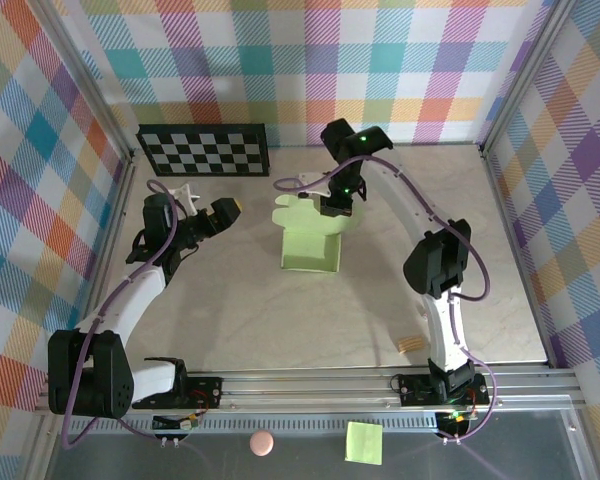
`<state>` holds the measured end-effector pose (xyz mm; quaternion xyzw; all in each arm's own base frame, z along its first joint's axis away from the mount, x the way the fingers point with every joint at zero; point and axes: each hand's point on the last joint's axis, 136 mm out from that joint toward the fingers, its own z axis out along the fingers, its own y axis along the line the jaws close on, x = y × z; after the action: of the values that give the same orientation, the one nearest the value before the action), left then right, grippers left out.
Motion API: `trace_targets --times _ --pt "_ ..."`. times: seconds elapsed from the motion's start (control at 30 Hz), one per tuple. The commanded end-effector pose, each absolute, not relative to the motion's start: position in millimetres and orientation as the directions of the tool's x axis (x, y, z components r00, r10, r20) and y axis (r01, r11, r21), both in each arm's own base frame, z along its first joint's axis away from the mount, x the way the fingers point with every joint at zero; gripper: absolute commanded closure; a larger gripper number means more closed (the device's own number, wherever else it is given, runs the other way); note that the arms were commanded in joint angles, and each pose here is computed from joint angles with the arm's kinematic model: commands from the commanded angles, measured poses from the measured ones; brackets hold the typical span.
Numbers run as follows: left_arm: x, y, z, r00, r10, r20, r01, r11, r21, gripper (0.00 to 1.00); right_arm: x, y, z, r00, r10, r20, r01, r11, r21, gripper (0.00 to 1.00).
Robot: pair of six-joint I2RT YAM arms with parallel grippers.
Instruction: Fold the paper box
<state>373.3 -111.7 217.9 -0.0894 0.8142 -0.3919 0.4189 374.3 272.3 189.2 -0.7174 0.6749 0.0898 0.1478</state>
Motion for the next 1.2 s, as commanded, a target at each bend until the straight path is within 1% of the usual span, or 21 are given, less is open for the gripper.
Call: trace_targets --times 0.0,0.13,0.2,0.23,0.3,0.4,0.53,0.6,0.67,0.73,0.77,0.97,1.1,1.13,1.17 --pt "374.0 -115.0 233.5 -0.601 -0.452 -0.659 0.271 0.660 -0.700 0.17 371.0 276.6 176.4 0.154 -0.947 -0.281 -0.987 -0.136 -0.083 0.96" --pt "375.7 -120.5 232.8 -0.608 -0.428 -0.669 0.298 0.658 -0.691 0.24 382.2 288.4 168.1 0.155 -0.937 -0.312 -0.986 -0.129 -0.103 0.88" --pt "376.1 -125.5 233.7 -0.612 -0.404 -0.680 0.322 0.658 -0.681 0.26 384.0 293.1 166.6 0.149 -0.931 -0.332 -0.987 -0.122 -0.101 0.81" --pt "376.1 -127.9 232.2 -0.616 -0.388 -0.686 0.330 0.664 -0.672 0.26 384.9 295.8 165.9 0.141 -0.929 -0.343 -0.989 -0.113 -0.100 0.77" --pt "376.1 -134.8 232.8 -0.613 -0.357 -0.705 0.359 0.669 -0.651 0.26 384.9 298.4 169.4 0.127 -0.923 -0.363 -0.990 -0.098 -0.098 0.74" --pt "373.7 -148.2 232.5 -0.615 -0.291 -0.733 0.409 0.677 -0.612 0.26 386.1 300.0 187.0 0.090 -0.897 -0.432 -0.994 -0.051 -0.102 0.67" --pt "370.3 -164.1 230.4 -0.602 -0.194 -0.775 0.477 0.691 -0.543 0.28 385.8 295.3 220.8 0.018 -0.835 -0.550 -0.993 0.051 -0.110 0.58" --pt "368.8 -170.9 231.9 -0.592 -0.155 -0.791 0.512 0.685 -0.518 0.32 387.5 291.1 234.9 -0.017 -0.789 -0.614 -0.987 0.111 -0.115 0.55" --pt "369.7 -175.8 231.1 -0.577 -0.129 -0.806 0.541 0.679 -0.496 0.33 387.9 284.6 245.8 -0.066 -0.728 -0.682 -0.980 0.176 -0.093 0.52" --pt "371.7 -179.2 229.3 -0.570 -0.109 -0.814 0.559 0.675 -0.482 0.33 390.2 277.0 253.7 -0.117 -0.660 -0.742 -0.970 0.236 -0.057 0.44" --pt "373.5 -180.2 227.0 -0.569 -0.098 -0.817 0.563 0.678 -0.473 0.35 391.9 272.1 255.5 -0.144 -0.628 -0.765 -0.963 0.268 -0.039 0.42" --pt "382.6 -184.1 214.7 -0.544 -0.066 -0.836 0.578 0.693 -0.431 0.36 401.9 249.6 259.1 -0.283 -0.458 -0.843 -0.917 0.387 0.098 0.40" --pt "390.4 -183.0 208.6 -0.532 -0.073 -0.844 0.571 0.705 -0.421 0.36 420.4 252.1 268.4 -0.255 -0.408 -0.877 -0.917 0.389 0.085 0.39" --pt "391.6 -182.9 207.9 -0.530 -0.072 -0.845 0.571 0.706 -0.418 0.36 428.3 251.7 270.7 -0.255 -0.401 -0.880 -0.914 0.397 0.084 0.39" --pt "392.7 -183.3 210.3 -0.522 -0.075 -0.849 0.575 0.705 -0.415 0.36 437.1 249.1 273.4 -0.281 -0.392 -0.876 -0.899 0.428 0.097 0.40"
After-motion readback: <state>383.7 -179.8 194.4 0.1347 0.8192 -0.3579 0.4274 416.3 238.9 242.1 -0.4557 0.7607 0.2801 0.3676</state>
